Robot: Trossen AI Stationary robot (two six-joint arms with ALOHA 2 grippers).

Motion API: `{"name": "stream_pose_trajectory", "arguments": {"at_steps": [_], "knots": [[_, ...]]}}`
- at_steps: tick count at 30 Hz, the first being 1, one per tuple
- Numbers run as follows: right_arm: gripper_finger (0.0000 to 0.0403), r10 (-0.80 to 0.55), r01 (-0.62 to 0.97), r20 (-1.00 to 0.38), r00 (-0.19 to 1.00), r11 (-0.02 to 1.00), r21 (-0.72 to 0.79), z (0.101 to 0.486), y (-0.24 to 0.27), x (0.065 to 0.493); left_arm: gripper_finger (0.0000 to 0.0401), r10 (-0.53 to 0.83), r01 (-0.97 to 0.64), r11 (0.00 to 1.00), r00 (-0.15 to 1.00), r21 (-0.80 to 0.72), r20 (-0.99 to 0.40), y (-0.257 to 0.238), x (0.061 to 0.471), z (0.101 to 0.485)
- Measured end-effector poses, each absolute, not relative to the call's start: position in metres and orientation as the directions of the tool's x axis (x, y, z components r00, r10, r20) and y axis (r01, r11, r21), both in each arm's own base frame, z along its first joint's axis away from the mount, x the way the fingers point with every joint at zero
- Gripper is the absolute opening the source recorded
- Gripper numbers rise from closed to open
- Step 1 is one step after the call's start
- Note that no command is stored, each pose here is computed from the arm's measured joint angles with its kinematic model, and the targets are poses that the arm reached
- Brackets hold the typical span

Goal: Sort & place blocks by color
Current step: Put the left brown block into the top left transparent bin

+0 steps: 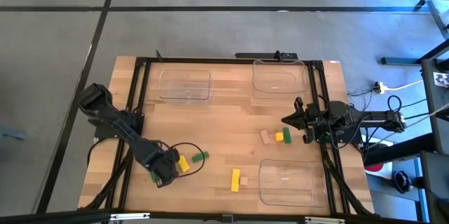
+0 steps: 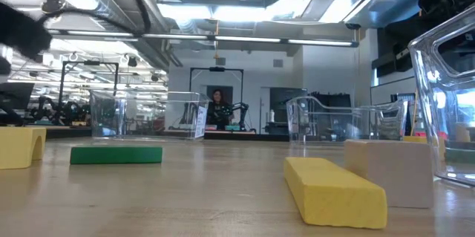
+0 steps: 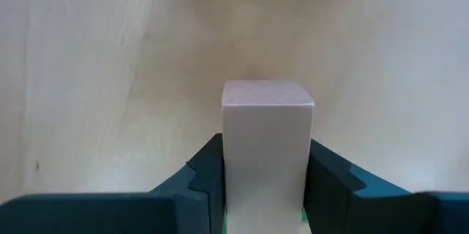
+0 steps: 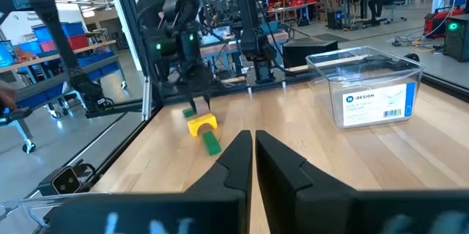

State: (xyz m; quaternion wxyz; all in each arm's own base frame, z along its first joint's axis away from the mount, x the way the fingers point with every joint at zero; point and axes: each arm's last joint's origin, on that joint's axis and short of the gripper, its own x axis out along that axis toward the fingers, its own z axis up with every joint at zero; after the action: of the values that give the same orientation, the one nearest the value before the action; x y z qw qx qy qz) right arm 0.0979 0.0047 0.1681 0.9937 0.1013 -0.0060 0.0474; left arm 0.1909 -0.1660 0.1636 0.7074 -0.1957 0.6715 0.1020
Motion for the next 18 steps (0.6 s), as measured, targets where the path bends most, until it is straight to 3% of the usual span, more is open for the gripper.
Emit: {"name": "stream_pose_trajectory", "arguments": {"at_steps": [4, 8, 13, 18], "knots": [[0.0023, 0.093, -0.095, 0.022, 0.995, 0.975, 0.201, 0.168, 0.005, 0.098, 0.012, -0.078, -0.439, 0.885, 0.193, -0.157, -0.978, -0.143, 0.182, 0.197], [0.0023, 0.093, -0.096, 0.021, 0.995, 0.975, 0.201, 0.168, 0.005, 0.098, 0.012, -0.022, -0.463, 0.856, 0.412, -0.23, -0.911, -0.11, 0.175, 0.237], [0.0023, 0.093, -0.095, 0.021, 0.995, 0.975, 0.201, 0.168, 0.005, 0.098, 0.012, 0.087, -0.404, 0.876, 0.672, -0.266, -0.735, -0.061, 0.168, 0.28], [0.0023, 0.093, -0.095, 0.021, 0.995, 0.975, 0.201, 0.168, 0.005, 0.098, 0.012, 0.124, -0.289, 0.925, 0.844, -0.248, -0.521, -0.014, 0.175, 0.312]]}}
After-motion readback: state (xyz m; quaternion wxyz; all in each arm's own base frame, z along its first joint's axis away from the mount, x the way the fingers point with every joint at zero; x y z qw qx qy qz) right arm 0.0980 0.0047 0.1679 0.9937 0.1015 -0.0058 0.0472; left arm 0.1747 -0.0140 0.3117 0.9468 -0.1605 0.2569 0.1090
